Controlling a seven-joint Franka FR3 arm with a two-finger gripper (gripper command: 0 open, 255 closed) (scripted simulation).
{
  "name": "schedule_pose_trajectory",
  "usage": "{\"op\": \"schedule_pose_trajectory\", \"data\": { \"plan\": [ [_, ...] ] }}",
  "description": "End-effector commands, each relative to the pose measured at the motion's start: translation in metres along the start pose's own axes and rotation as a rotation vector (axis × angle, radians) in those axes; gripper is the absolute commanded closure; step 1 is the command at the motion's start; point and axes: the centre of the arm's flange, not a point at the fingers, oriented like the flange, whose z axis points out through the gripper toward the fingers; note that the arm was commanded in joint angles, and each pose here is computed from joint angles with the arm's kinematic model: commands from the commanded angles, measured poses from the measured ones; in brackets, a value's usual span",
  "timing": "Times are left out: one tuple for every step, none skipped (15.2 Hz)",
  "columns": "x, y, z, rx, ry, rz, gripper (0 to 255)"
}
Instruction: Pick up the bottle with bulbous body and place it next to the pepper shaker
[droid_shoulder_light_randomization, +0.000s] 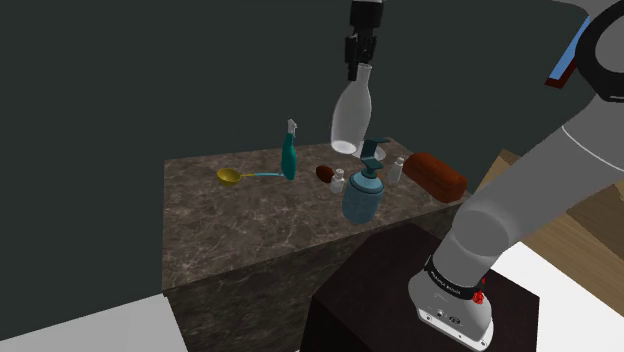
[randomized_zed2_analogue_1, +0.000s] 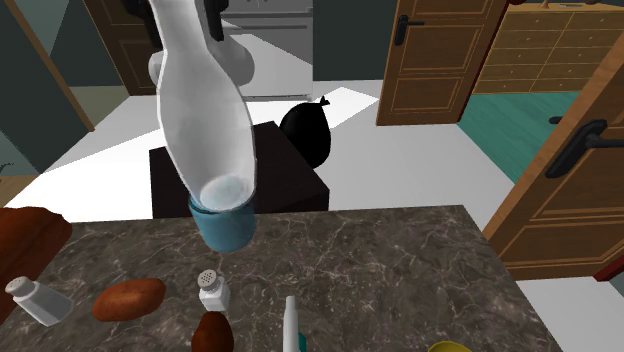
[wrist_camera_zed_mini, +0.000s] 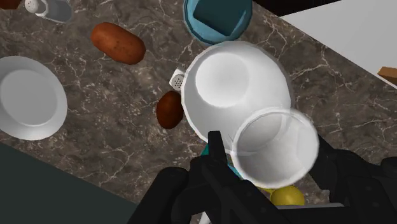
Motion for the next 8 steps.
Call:
{"op": "schedule_pose_trajectory", "data": {
  "plan": [
    [-0.019,0.019,-0.005,0.001,0.000,-0.001,255],
    [-0.028,0.028,-0.007,0.001,0.000,-0.001,255],
    [-0.038,0.037,-0.009,0.001,0.000,-0.001,255],
    [-0.047,0.047,-0.011,0.001,0.000,-0.001,255],
    [-0.056,0.056,-0.014,0.001,0.000,-0.001,255],
    [-0.066,0.065,-0.016,0.001,0.000,-0.001,255],
    [-0.075,0.074,-0.018,0.001,0.000,-0.001,255],
    [-0.085,0.083,-0.020,0.001,0.000,-0.001,255]
  ]
}}
